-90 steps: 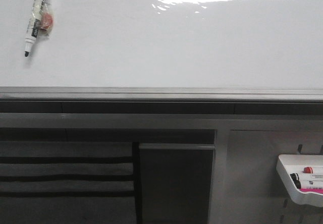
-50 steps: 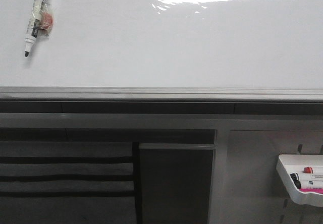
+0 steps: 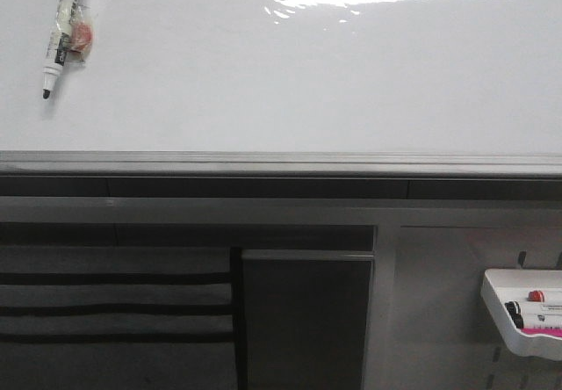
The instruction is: Write number 3 on whiteboard
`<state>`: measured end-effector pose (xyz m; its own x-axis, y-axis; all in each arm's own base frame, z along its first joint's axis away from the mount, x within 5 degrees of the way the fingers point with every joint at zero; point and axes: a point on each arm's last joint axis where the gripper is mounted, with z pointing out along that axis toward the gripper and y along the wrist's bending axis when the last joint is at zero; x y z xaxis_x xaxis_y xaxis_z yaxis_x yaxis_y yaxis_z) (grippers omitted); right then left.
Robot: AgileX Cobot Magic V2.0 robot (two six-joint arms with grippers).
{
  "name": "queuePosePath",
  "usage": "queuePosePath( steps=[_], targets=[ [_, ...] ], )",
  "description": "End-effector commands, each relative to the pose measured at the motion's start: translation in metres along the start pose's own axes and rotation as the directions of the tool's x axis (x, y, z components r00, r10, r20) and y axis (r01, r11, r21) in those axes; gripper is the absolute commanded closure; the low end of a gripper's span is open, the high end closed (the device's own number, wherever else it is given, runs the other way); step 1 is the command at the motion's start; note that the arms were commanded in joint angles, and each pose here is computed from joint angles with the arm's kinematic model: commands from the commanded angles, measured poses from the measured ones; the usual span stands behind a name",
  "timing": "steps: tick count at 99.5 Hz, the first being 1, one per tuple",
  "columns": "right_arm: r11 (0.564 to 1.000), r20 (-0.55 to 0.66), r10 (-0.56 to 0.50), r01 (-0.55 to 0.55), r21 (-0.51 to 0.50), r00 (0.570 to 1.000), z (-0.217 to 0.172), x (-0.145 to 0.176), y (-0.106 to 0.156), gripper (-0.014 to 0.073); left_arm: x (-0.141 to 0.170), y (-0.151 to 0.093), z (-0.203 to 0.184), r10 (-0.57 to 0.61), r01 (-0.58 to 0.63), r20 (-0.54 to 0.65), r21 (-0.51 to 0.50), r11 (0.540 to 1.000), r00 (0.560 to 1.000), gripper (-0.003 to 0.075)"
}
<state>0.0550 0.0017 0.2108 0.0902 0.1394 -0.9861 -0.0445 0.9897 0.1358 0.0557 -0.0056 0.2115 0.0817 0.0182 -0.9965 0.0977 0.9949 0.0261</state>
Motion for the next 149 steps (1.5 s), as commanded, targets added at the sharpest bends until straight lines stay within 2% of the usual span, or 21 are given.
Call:
queuePosePath(
  steps=[1,66,82,105,116,126,141,149],
  targets=[
    [1.0,0.062,-0.007,0.007,-0.003,0.998,0.0,0.001,-0.001,0.0664,-0.006,0.0,-0.003,-0.005,0.006,0.098,-0.007,1.0,0.995,0.0741],
    [1.0,0.056,-0.007,0.007,-0.002,0.998,0.0,0.002,-0.001,0.0664,-0.006,0.0,-0.003,-0.005,0.006,0.098,-0.007,1.0,0.995,0.0741],
    [0.988,0.022,-0.154,0.154,-0.003,0.988,0.0,0.005,0.0,0.0664,-0.006,0.0,-0.003,-0.005,0.006,0.098,-0.007,1.0,0.995,0.0741],
    [0.988,0.032,-0.156,0.157,-0.004,0.987,0.0,0.004,0.0,0.0664,-0.006,0.0,-0.003,-0.005,0.006,0.098,-0.007,1.0,0.995,0.0741],
    [0.989,0.098,-0.149,0.151,-0.01,0.984,0.0,-0.002,0.001,0.0664,-0.008,0.0,-0.003,-0.005,0.006,0.121,-0.007,1.0,0.993,0.0741],
    [0.995,0.138,-0.095,0.098,-0.014,0.986,-0.001,-0.012,0.003,0.0664,-0.015,0.001,-0.004,-0.018,0.02,0.15,-0.007,1.0,0.989,0.0741],
    [0.997,0.128,-0.07,0.072,-0.008,0.989,-0.004,-0.036,0.005,0.0664,-0.042,0.002,-0.008,-0.094,0.096,0.224,0.002,0.995,0.97,0.0741],
    [0.997,0.105,-0.07,0.071,-0.002,0.992,-0.005,-0.056,0.007,0.0664,-0.06,0.002,-0.01,-0.12,0.121,0.226,0.011,0.993,0.967,0.0741]
  ],
)
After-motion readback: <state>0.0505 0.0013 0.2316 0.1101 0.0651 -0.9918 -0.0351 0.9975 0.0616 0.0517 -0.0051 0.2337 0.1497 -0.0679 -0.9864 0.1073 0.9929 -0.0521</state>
